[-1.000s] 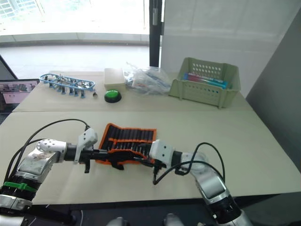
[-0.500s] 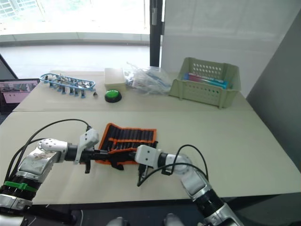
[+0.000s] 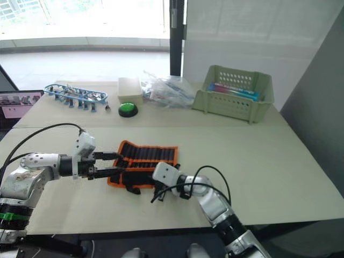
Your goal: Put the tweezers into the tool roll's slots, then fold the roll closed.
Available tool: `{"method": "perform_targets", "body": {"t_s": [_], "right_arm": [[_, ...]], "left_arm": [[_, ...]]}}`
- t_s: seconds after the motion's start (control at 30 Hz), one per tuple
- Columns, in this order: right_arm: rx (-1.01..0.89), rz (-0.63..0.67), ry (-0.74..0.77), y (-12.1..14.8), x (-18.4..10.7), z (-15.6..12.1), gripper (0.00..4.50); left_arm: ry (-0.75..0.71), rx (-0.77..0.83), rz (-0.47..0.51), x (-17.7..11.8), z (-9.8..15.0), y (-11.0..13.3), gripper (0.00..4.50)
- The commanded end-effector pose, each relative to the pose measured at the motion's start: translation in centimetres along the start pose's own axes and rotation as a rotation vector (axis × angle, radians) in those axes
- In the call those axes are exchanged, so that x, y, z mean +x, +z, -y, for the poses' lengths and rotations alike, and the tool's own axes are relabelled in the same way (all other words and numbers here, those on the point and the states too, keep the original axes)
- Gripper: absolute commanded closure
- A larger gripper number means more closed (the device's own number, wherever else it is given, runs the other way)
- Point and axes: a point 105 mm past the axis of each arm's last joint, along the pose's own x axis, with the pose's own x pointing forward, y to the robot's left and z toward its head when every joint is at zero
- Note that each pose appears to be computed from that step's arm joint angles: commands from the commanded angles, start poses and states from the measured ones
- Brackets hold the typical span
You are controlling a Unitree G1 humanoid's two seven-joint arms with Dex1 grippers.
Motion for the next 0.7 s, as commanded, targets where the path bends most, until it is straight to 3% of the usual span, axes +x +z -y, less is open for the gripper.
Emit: {"method": "perform_targets", "body": {"t_s": [0.03,0.13,0.27,0.4,0.53,0.7], "right_arm": [[0.036,-0.010,-0.021,-0.2,-0.3,0.4,4.50],[0.053,-0.014,-0.019,-0.3,-0.3,0.3,4.50],[0.058,-0.015,-0.012,-0.2,-0.4,0.2,4.50],[0.066,-0.019,-0.004,-0.3,-0.6,0.0,4.50],[0.071,-0.021,-0.003,-0.2,-0.7,-0.1,4.50],[0.082,-0.021,-0.020,0.0,-0.8,0.2,4.50]], "left_arm": [[0.042,-0.035,0.078,0.2,1.3,0.2,0.80],[0.087,-0.075,0.135,1.3,2.4,-1.2,1.73],[0.260,-0.082,0.207,2.6,1.6,-2.4,3.07],[0.366,-0.093,0.210,4.9,1.7,-4.0,4.42],[0.390,-0.115,0.158,6.5,2.4,-5.7,4.47],[0.479,-0.199,0.035,7.8,2.1,-9.5,4.47]]}}
